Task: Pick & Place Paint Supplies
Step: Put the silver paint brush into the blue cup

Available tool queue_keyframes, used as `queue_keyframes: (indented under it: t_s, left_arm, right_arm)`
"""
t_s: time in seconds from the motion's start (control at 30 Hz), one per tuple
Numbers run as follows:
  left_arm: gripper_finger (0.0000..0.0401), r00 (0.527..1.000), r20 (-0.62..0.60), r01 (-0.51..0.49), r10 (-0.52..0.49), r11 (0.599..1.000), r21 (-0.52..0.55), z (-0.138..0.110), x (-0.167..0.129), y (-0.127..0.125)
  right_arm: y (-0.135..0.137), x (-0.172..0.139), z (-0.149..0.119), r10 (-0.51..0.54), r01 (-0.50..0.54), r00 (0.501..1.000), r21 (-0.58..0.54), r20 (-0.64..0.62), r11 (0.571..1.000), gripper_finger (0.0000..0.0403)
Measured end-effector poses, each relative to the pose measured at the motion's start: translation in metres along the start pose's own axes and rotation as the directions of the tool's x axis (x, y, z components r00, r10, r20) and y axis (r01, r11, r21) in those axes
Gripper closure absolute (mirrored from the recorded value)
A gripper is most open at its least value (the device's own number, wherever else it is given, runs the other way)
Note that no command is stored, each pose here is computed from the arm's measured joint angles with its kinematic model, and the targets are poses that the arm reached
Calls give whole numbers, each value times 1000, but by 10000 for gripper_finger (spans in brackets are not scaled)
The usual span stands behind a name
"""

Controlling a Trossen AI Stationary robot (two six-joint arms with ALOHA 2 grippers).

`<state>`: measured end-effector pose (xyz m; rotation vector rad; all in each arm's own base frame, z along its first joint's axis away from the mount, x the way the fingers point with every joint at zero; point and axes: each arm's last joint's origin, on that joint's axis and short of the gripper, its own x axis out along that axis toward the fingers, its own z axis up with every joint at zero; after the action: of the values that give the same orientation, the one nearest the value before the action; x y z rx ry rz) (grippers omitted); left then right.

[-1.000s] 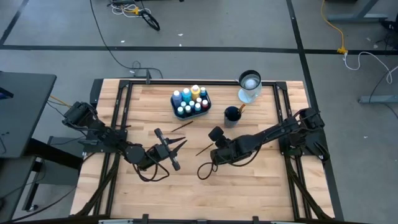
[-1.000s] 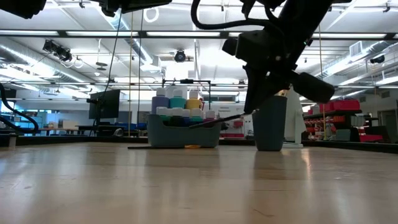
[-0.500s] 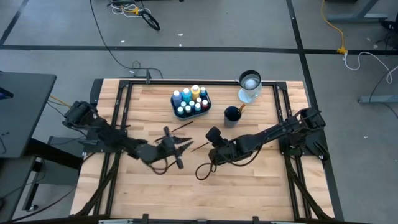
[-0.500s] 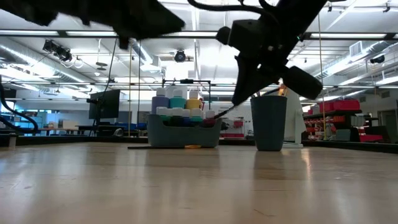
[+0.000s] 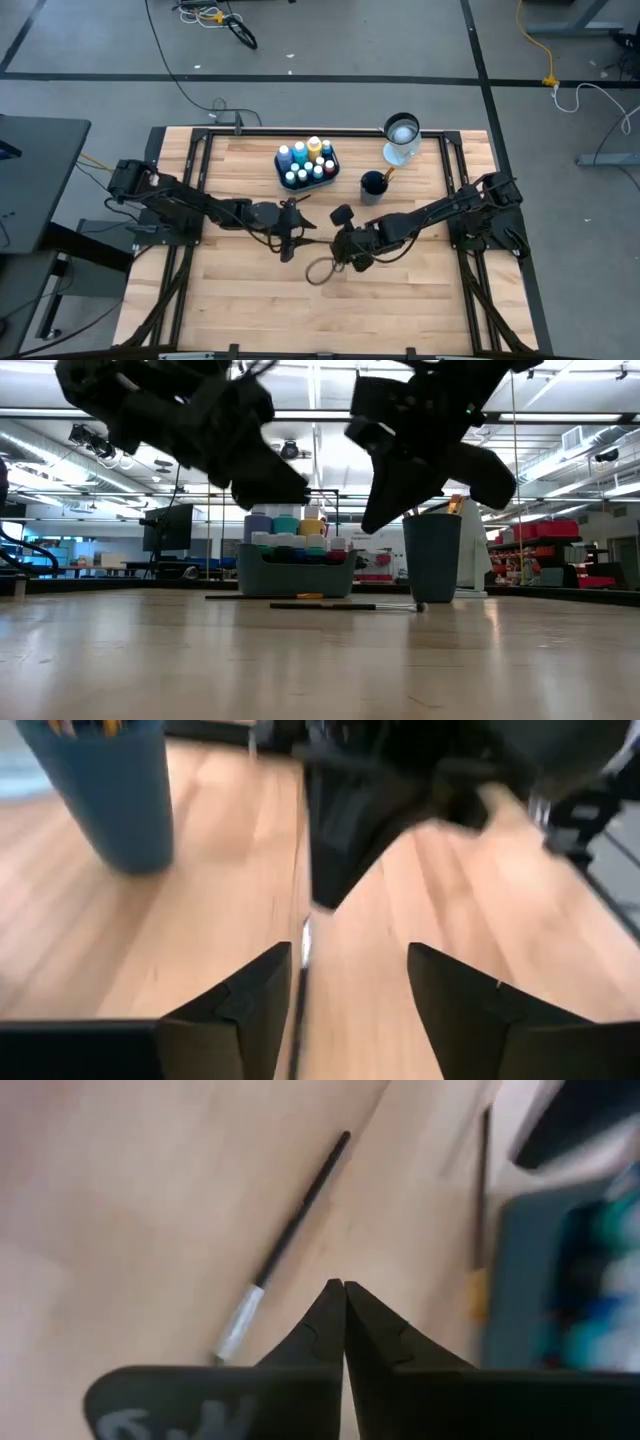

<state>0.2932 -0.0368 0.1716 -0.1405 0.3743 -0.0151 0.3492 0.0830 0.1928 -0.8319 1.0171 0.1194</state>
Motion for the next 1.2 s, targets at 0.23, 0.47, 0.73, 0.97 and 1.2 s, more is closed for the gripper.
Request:
queue_keyframes:
  t_s: [0.23, 0.47, 0.73, 0.97, 1.2]
  left_arm:
    - [188, 989, -144, -36, 35, 999, -6, -13, 0, 12]
    - [199, 990, -144, -6, 5, 1000, -7, -14, 0, 6]
    - [202, 990, -139, -35, 35, 999, 1, -14, 0, 7]
    - [202, 990, -137, -44, 45, 999, 11, -14, 0, 7]
    - [202, 989, -136, -50, 51, 999, 11, -13, 0, 7]
  right_arm:
    - [7, 11, -15, 143, -137, 990, 400, 14, 906, 366]
    - [36, 27, -37, 253, -243, 966, 526, 54, 815, 311]
    - [46, 37, -51, 194, -193, 979, 555, 58, 809, 267]
    - [46, 37, -51, 185, -191, 981, 534, 66, 824, 259]
    - [37, 25, -49, 119, -142, 990, 523, 77, 840, 259]
